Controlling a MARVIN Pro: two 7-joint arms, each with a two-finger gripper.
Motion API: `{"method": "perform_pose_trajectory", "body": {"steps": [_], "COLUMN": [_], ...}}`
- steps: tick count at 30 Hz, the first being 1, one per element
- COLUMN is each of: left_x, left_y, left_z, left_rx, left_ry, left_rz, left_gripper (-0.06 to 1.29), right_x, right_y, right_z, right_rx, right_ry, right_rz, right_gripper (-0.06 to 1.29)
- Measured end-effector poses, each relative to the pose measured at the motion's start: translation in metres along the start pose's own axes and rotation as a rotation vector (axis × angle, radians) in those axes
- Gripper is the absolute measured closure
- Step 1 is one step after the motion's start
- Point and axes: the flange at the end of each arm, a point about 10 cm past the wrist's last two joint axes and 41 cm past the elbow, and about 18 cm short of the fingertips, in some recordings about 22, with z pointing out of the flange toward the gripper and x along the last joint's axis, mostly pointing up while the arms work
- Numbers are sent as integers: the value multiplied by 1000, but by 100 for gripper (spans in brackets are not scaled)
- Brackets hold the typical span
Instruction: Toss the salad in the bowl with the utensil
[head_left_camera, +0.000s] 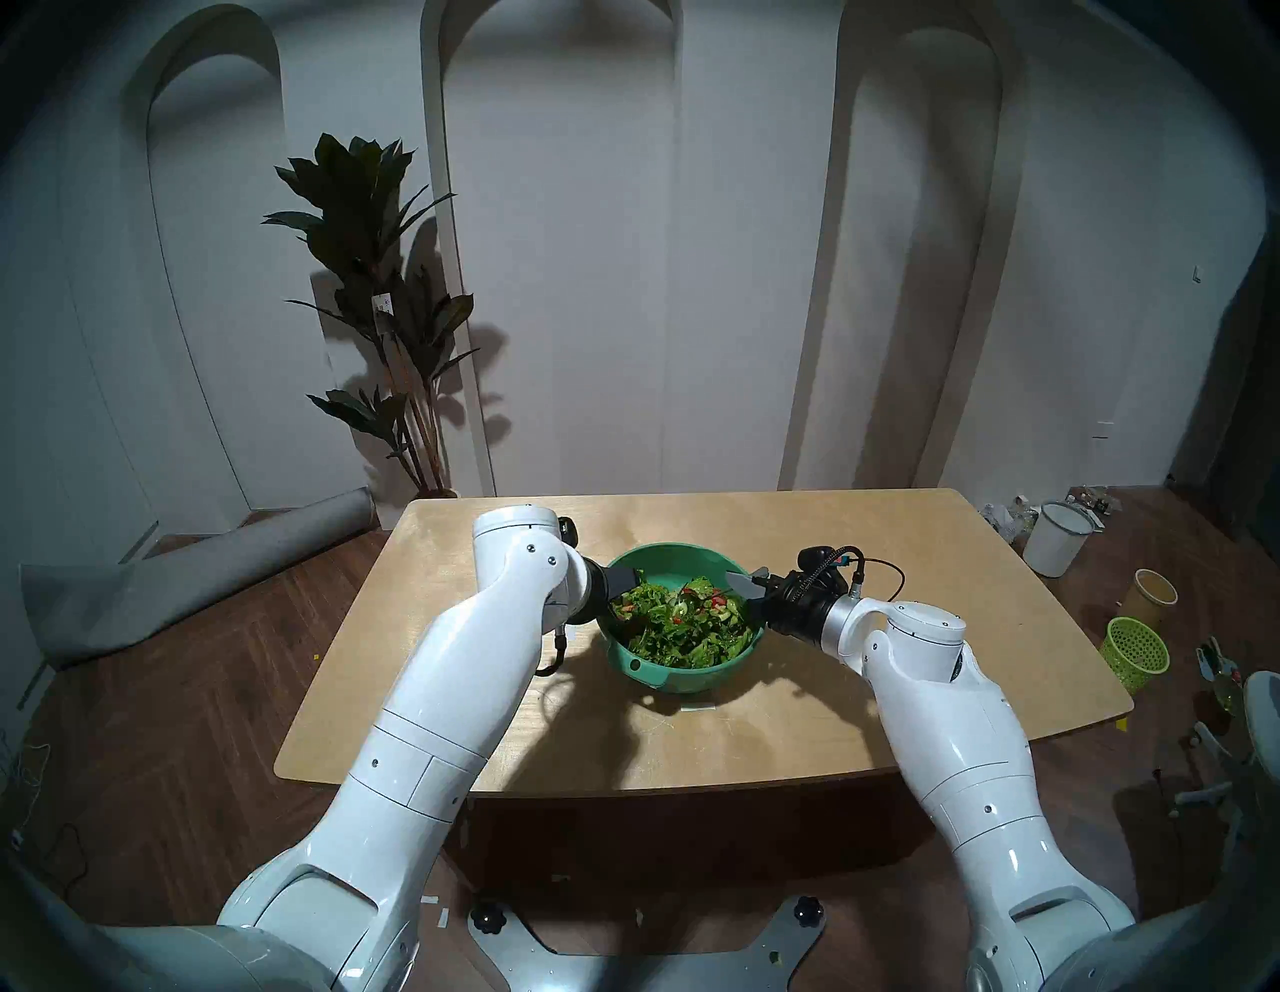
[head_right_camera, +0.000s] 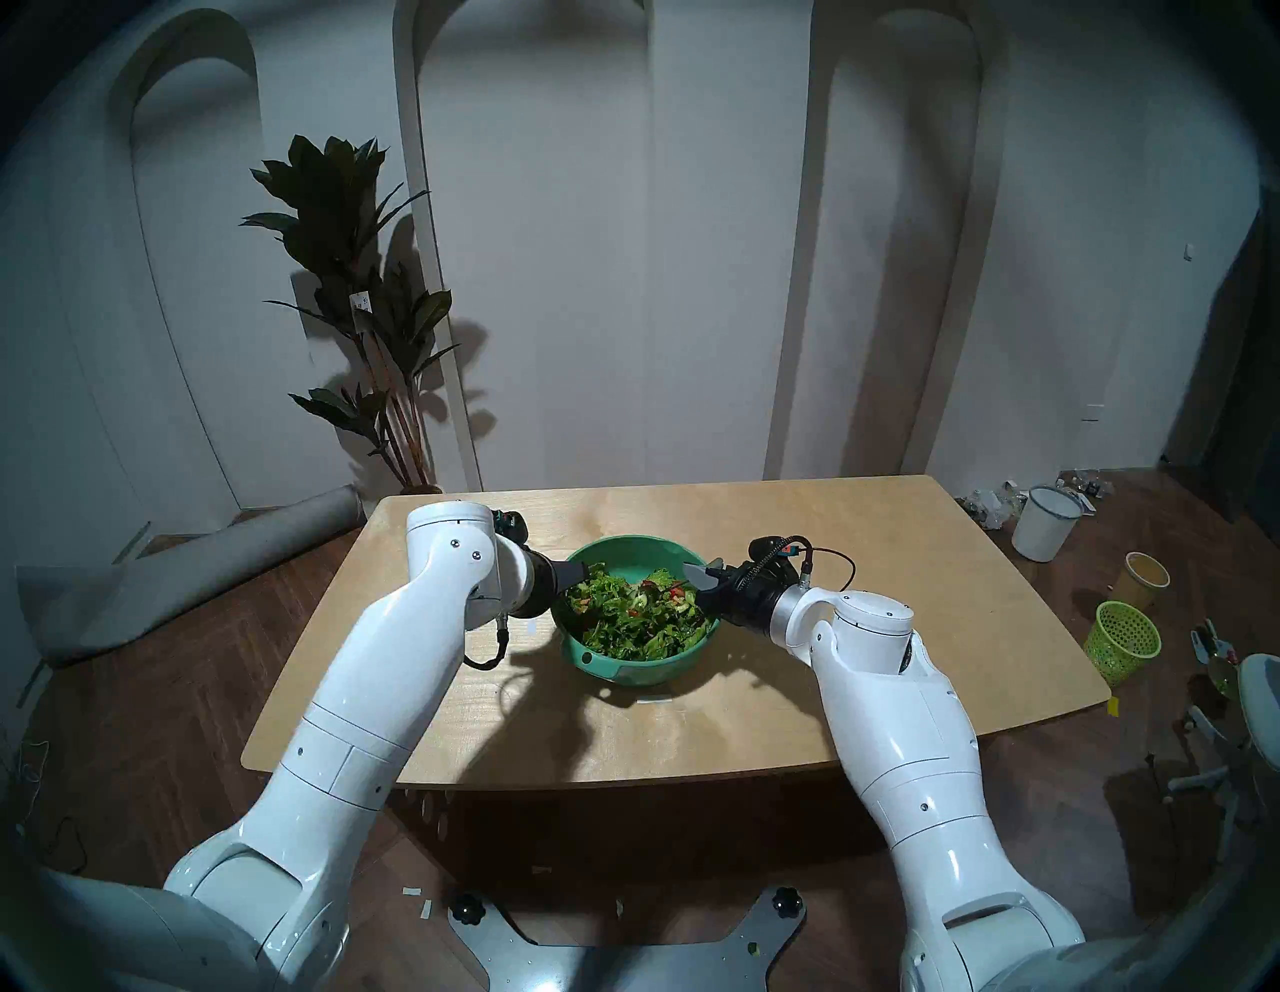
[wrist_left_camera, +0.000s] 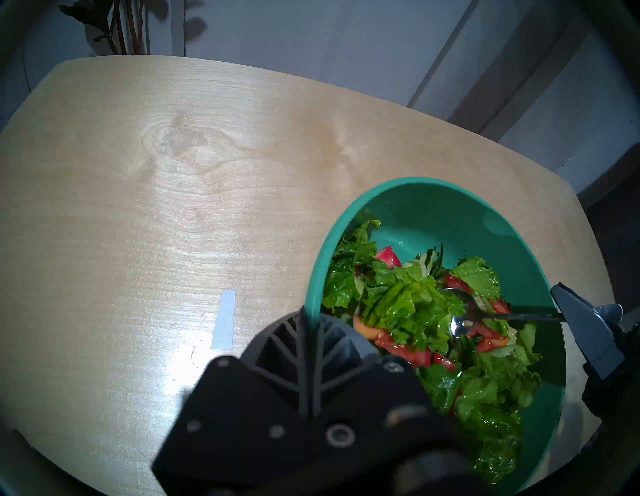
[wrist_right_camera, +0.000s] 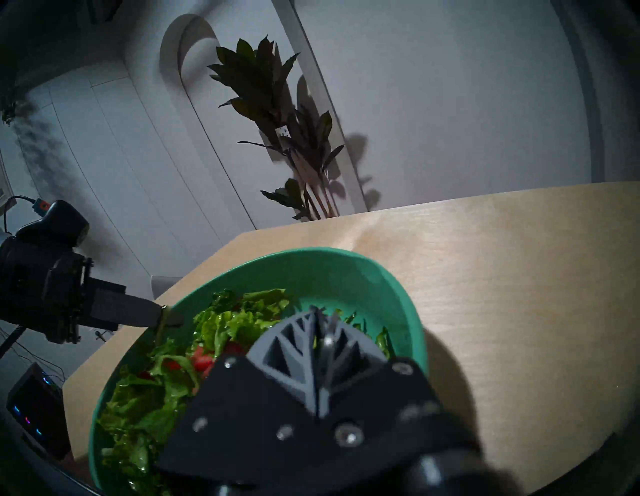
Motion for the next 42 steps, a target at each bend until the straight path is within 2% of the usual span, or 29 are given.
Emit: {"method": "perform_pose_trajectory", "body": {"steps": [7,10,15,20,29,38,42], "left_x": [0,0,0,0,1,1,0], "left_y": [0,-1,-2,-2,-1,-3,-3], "left_z": [0,0,1,1,0,1,1], "left_rx": [3,7,14,14,13,20,24], "left_ry": [2,3,5,5,7,8,8], "left_rz": [1,2,4,4,2,5,6], "left_gripper": [126,126,126,126,126,126,126], "right_x": [3,19,63,85,82,85,82], "right_y": [-11,-16,-25,-41,-62,-65,-69], "right_z": [21,23,16,11,-4,-36,-52], "right_rx": [17,22,40,93,143,172,202], "right_ry": [36,91,212,274,287,291,270], "right_rz": [-9,-45,-115,-157,-190,-298,-363], "right_gripper": [126,126,126,126,126,126,126]}}
